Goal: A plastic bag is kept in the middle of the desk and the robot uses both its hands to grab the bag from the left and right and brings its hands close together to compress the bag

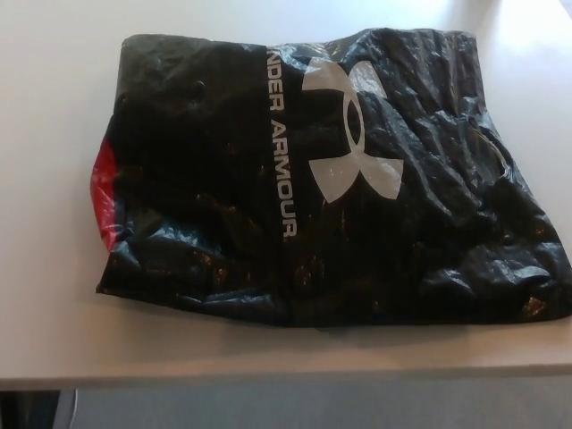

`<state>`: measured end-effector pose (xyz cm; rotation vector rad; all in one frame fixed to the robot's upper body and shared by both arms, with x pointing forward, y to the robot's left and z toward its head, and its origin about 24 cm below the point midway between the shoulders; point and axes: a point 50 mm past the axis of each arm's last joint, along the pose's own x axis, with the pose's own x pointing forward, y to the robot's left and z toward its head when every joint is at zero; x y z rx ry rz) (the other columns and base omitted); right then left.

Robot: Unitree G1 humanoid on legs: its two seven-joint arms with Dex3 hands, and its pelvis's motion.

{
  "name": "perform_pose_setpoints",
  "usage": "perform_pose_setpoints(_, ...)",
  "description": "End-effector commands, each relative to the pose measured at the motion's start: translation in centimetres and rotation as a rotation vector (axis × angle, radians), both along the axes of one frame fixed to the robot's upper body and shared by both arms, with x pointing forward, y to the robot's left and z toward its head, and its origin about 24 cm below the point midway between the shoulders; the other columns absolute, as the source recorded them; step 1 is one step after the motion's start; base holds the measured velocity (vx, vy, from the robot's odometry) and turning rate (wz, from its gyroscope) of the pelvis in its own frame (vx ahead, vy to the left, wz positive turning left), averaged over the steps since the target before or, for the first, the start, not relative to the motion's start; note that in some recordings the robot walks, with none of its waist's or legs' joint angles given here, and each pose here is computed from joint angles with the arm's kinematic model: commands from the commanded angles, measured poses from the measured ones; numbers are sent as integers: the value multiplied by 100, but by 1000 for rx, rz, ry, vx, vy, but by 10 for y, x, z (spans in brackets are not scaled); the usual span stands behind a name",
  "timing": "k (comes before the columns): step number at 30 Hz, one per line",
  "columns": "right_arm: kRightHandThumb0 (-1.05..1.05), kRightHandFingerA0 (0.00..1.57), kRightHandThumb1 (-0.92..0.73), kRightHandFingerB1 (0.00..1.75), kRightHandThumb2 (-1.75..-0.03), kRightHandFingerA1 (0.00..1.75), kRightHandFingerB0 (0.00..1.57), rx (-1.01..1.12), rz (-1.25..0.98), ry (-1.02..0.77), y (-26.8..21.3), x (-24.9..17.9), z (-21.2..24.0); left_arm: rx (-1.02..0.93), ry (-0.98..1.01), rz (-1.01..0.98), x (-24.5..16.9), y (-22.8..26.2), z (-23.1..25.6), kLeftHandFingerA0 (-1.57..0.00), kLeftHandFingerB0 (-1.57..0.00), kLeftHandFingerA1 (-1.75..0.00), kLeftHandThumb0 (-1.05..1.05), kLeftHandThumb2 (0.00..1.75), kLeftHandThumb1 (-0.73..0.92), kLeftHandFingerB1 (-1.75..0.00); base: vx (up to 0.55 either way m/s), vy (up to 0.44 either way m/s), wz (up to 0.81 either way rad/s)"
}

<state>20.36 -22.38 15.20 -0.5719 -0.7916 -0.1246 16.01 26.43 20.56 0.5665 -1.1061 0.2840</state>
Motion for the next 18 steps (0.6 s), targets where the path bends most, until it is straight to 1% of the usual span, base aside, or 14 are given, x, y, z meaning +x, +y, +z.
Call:
perform_pose_setpoints(1,-93,0,-77,0,-63,0,0,-75,-163,-106,-9,31,57,-42,-161,228,26,32,53,-13,-15,-43,-87,73,92,-28,0,0,0)
perform_pose_setpoints(3,-99,0,-75,0,-65,0,0,-61,-179,-80,-14,46,68,-61,-77,240,51,41,53,-5,-13,-42,-82,68,92,-28,0,0,0)
perform_pose_setpoints(4,-102,0,-76,0,-71,0,0,-69,-218,-28,-19,60,73,-111,39,267,72,50,45,-2,-12,-36,-88,114,77,-30,0,0,0)
perform_pose_setpoints(7,-101,0,-88,0,-69,0,0,-112,-283,53,-24,74,75,-178,140,283,96,60,30,-4,-8,-48,-80,111,75,-37,0,0,0)
perform_pose_setpoints(9,-101,0,-92,0,-67,0,0,-76,-301,113,-29,93,71,-255,320,308,120,72,8,-1,-13,-29,-83,121,83,-28,0,0,0)
perform_pose_setpoints(10,-101,0,-92,0,-67,0,0,-72,-312,134,-31,100,70,-278,370,304,126,75,1,-1,-13,-29,-83,121,83,-28,0,0,0)
perform_pose_setpoints(11,-105,0,-75,0,-113,5,0,-57,-312,161,-33,105,69,-298,411,289,131,77,-5,-4,-12,-29,-82,83,92,-25,0,0,0)
perform_pose_setpoints(12,-104,0,-75,0,-115,6,0,-55,-330,196,-35,113,67,-294,476,304,138,80,-13,-5,-11,-32,-81,85,92,-26,0,0,0)
perform_pose_setpoints(13,-100,0,-72,0,-111,4,0,-34,-336,237,-39,119,65,-327,527,282,143,80,-21,-4,-9,-34,-78,114,80,-31,0,0,0)
perform_pose_setpoints(14,-103,0,-74,0,-113,6,0,-22,-337,263,-41,123,63,-336,560,264,147,80,-27,-1,-10,-25,-82,84,92,-25,0,0,0)
perform_pose_setpoints(15,-103,0,-74,0,-113,6,0,-19,-340,283,-44,127,61,-324,590,257,151,80,-31,-1,-10,-25,-82,84,92,-25,0,0,0)
perform_pose_setpoints(16,-105,0,-77,2,-120,8,0,-8,-346,308,-46,131,58,-318,625,247,153,79,-35,0,-6,-29,-76,121,79,-27,0,0,0)
perform_pose_setpoints(17,-104,0,-75,3,-119,9,0,29,-352,376,-51,141,52,-333,710,220,159,77,-48,-3,-5,-28,-86,84,92,-24,0,0,0)
perform_pose_setpoints(18,-104,0,-75,3,-119,9,0,35,-352,384,-52,142,51,-339,718,217,160,77,-50,-3,-5,-28,-86,84,92,-24,0,0,0)
